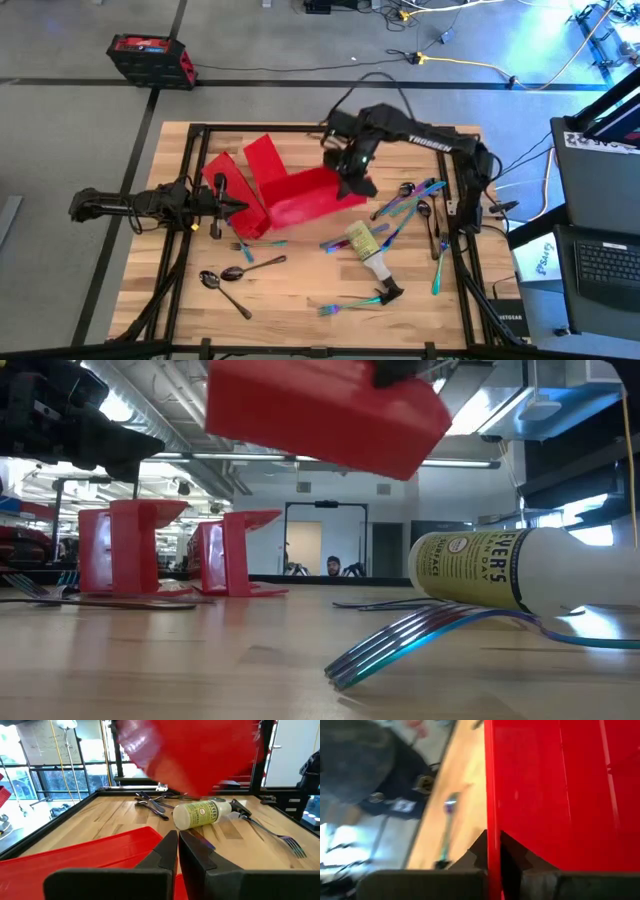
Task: Sort silverware
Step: Prepare the red bins
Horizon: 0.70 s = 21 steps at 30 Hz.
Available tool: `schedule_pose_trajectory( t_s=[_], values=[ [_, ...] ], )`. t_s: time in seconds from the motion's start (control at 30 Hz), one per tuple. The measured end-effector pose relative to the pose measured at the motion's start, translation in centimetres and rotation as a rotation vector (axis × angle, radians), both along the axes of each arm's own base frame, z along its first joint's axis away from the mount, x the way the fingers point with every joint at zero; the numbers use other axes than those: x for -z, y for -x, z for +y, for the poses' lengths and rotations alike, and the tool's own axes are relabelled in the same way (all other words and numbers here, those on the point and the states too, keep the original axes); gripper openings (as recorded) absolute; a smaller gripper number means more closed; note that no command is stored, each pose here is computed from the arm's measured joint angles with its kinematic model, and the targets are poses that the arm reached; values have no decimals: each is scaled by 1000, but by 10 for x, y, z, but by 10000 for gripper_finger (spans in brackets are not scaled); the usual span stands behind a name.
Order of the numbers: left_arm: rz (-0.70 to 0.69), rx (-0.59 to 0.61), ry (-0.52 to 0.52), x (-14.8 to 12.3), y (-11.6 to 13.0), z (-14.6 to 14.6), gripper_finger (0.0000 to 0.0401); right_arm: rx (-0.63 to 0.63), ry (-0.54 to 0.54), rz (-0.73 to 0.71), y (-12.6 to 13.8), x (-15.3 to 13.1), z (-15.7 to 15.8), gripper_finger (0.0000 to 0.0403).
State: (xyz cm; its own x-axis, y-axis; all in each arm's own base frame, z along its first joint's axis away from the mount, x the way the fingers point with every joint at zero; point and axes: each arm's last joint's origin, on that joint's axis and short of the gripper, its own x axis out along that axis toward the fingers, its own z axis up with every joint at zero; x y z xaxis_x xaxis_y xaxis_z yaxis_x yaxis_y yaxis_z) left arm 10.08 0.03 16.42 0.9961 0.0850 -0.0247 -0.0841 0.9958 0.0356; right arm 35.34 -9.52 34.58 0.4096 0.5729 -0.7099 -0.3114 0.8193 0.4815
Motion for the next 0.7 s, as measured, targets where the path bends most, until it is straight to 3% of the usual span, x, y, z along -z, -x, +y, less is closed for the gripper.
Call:
schedule_pose_trajectory(
  t_s=[0.3, 0.53, 0.7],
  values=[
    [0, 0, 0, 0, 0, 0, 1, 232, 187, 39, 16, 33, -70, 0],
    [0, 0, 0, 0, 0, 0, 1, 356, 319, -42, 46, 74, -94, 0],
    [0, 0, 0, 0, 0, 0, 1, 388, 354, -32, 61, 103, -97, 0]
  ],
)
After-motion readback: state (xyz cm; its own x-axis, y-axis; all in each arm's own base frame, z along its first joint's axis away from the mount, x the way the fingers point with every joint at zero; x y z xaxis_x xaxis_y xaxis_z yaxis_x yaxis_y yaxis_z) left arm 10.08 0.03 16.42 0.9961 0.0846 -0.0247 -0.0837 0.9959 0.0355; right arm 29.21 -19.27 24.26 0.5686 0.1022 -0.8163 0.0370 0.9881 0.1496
